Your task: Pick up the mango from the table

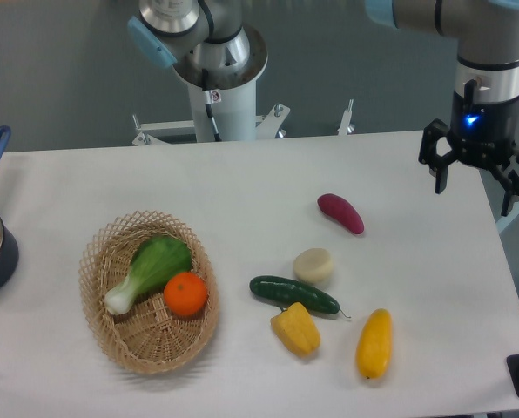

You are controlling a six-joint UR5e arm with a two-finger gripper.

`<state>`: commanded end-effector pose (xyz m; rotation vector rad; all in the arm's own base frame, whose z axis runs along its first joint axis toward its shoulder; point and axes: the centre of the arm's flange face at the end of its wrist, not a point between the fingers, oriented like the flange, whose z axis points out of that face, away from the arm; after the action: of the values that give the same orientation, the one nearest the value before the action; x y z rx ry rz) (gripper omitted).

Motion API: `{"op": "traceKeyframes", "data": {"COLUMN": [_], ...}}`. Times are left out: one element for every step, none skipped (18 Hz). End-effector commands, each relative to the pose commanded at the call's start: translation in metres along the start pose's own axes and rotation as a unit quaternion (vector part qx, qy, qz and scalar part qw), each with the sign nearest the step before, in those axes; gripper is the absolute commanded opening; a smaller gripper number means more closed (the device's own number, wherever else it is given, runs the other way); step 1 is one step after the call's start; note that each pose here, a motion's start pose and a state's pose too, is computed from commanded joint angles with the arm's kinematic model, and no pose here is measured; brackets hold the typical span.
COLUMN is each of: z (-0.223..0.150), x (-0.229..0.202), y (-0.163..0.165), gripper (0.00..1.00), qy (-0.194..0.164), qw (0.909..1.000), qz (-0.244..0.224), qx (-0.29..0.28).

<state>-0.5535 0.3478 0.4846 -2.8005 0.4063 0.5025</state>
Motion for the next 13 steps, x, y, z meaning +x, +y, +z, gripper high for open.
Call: {"op": "traceKeyframes", "data": {"z": [0.001,0.002,0.002,0.003,0.005,0.009,0.011,0.011,0.011,0.013,0.014,0.016,0.018], "x": [0.001,0.001,0.001,0.002,0.003,0.006,0.008,0.01,0.012,0.012,0.013,0.014,0.015], "y": [0.0,0.0,0.0,-0.001,-0.001,-0.002,-0.002,-0.002,-0.003,-0.002,-0.003,-0.003,-0.002], "gripper": [1.0,1.0,1.0,1.0,1.0,1.0,1.0,1.0,1.0,1.0,1.0,1.0,1.0], "qy": [0.001,0.002,0.002,0.002,0.002,0.003,0.001,-0.003,-0.006,-0.01,-0.013,-0.012,-0.011], "qw": [1.0,1.0,1.0,1.0,1.0,1.0,1.0,1.0,1.0,0.9999,0.9999,0.9999,0.9999], "qz": [0.0,0.001,0.002,0.002,0.003,0.002,0.0,0.0,0.001,0.001,0.002,0.001,0.002], "qx": [-0.001,0.0,0.0,0.0,-0.001,-0.001,0.0,0.0,0.002,0.002,0.002,0.002,0.002]}}
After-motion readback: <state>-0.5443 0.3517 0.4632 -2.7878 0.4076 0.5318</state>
